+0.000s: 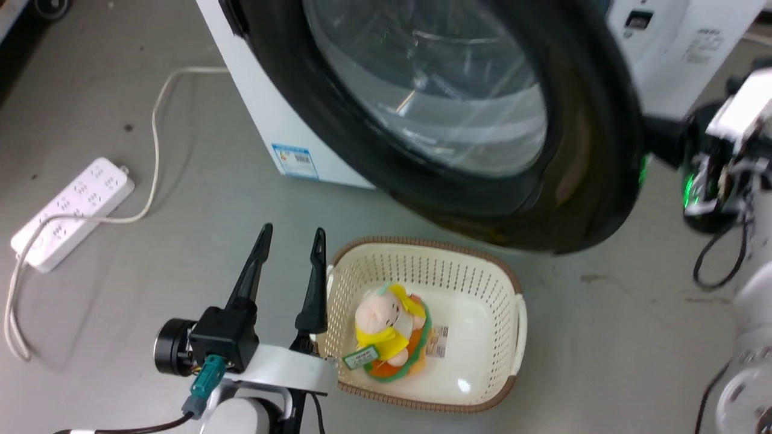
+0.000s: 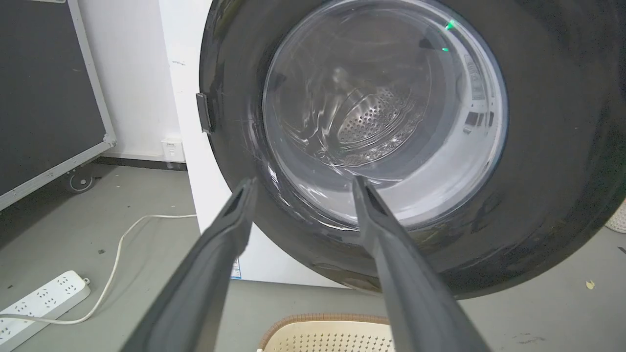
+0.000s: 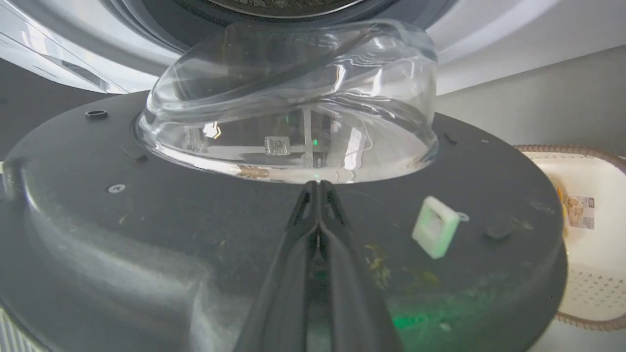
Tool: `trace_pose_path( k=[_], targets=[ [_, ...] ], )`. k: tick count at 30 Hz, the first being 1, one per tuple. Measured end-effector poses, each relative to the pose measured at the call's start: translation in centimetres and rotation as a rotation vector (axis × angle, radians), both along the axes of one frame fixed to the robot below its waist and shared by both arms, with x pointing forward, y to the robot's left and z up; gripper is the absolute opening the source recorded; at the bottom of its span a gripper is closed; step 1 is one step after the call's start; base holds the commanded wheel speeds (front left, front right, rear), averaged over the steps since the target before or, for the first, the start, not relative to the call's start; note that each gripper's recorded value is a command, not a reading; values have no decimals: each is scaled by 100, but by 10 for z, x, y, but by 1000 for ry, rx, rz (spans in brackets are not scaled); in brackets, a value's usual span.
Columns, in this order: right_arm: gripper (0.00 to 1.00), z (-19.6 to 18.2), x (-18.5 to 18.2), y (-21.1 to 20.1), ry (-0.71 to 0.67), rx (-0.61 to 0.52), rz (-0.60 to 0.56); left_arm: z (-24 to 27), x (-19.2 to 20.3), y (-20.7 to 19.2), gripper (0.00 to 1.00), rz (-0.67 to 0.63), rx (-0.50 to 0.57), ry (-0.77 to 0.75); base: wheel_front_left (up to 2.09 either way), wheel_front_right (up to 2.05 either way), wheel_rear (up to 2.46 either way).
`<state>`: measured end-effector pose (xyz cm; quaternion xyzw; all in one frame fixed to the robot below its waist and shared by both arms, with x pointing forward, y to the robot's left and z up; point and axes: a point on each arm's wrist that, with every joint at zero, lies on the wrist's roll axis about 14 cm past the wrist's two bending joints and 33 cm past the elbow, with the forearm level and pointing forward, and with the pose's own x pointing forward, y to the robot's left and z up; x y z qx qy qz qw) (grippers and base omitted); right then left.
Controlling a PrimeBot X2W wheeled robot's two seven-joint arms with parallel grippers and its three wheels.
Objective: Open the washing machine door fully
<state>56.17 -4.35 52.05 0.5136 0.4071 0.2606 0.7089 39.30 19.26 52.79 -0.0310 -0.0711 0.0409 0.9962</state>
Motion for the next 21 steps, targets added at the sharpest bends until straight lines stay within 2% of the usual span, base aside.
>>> trace_pose_path(
  k=[8, 21],
  targets=[
    [0, -1, -55, -3, 13, 29, 68, 4, -24, -5, 100, -18, -9, -10, 0, 0, 0],
    [0, -6, -133, 68, 40, 156, 354, -2, -48, -5, 100, -19, -21, 7, 0, 0, 0]
  ],
)
